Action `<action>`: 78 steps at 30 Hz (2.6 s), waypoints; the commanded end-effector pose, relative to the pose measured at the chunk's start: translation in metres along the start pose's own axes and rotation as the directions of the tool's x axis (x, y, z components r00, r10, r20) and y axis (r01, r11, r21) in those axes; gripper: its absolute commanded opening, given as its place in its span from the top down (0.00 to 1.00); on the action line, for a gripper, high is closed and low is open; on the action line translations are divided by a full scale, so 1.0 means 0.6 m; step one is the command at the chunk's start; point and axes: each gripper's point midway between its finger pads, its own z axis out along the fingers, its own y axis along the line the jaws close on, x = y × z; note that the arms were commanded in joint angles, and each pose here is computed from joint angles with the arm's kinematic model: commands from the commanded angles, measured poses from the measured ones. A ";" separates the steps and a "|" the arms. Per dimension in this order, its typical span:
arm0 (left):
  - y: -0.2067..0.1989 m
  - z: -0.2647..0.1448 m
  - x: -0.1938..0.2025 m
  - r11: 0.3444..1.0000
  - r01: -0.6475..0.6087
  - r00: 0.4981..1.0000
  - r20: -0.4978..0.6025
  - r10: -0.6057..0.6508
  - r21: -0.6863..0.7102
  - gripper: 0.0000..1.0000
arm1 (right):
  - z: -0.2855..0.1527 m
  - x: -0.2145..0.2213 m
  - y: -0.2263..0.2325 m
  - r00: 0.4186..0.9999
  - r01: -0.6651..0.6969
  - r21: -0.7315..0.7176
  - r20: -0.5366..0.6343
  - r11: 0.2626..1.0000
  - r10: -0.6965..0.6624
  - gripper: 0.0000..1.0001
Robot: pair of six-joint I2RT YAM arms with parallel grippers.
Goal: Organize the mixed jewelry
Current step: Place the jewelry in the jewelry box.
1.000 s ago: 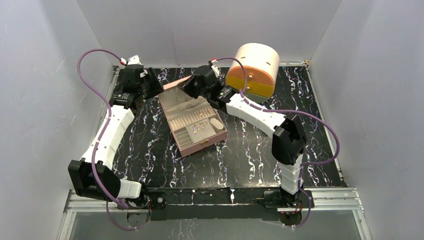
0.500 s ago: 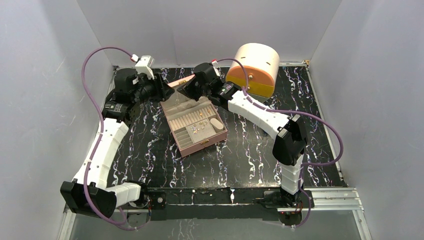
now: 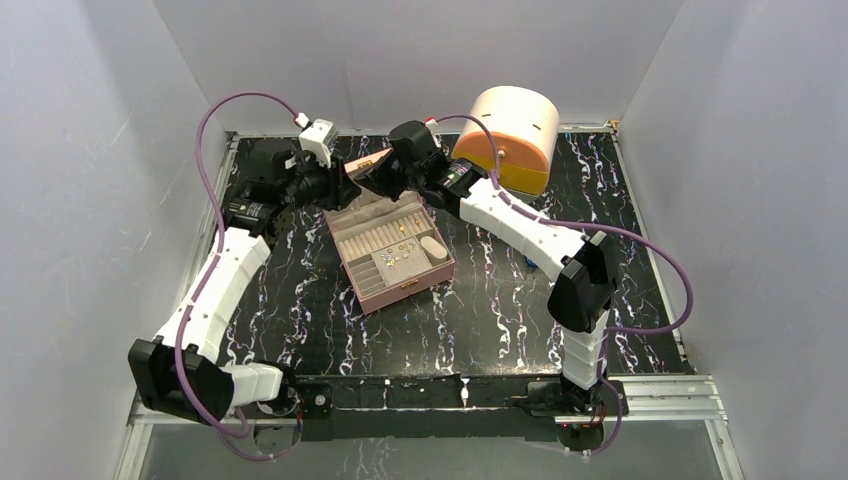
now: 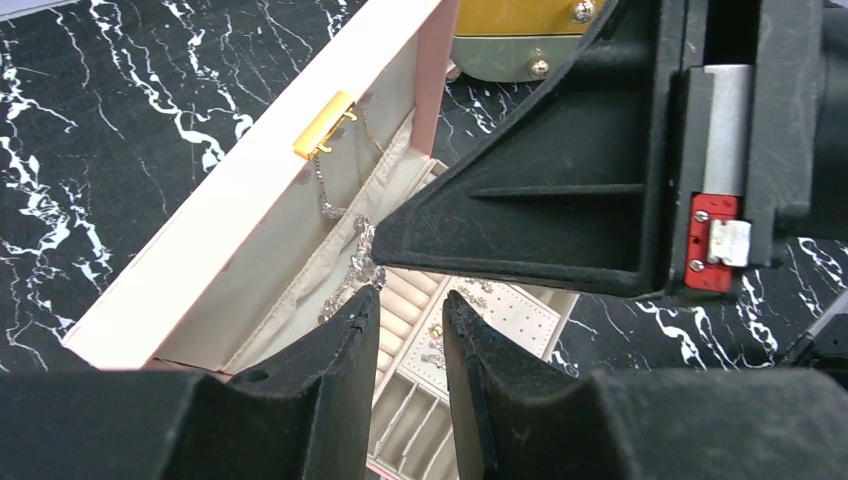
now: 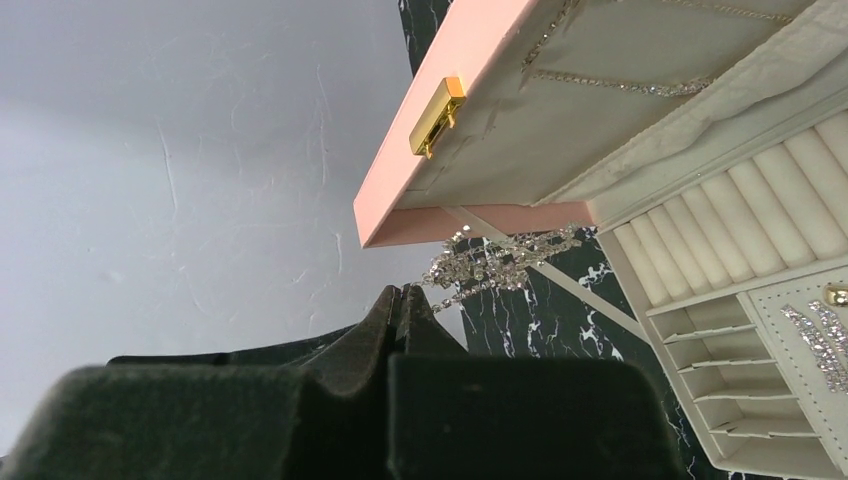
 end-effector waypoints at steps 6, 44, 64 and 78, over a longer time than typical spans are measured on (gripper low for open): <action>0.012 0.006 -0.016 0.996 -0.056 0.993 0.103 0.062 -0.063 0.71 | -0.068 -0.024 0.079 0.999 -0.034 -0.141 0.020 0.989 0.037 1.00; 0.031 -0.018 -0.036 0.985 -0.052 0.972 0.219 0.087 -0.163 1.00 | -0.058 -0.024 0.056 0.999 -0.042 -0.138 0.029 0.990 0.046 1.00; 0.046 0.009 -0.017 0.979 -0.145 0.989 -0.025 0.143 -0.146 1.00 | -0.017 -0.060 0.002 0.974 0.207 -0.180 0.129 0.961 -0.186 0.66; 0.041 0.028 -0.015 0.945 -0.312 0.933 -0.219 0.284 -0.103 1.00 | -0.009 -0.049 -0.028 0.799 0.593 -0.326 0.124 0.736 -0.589 0.52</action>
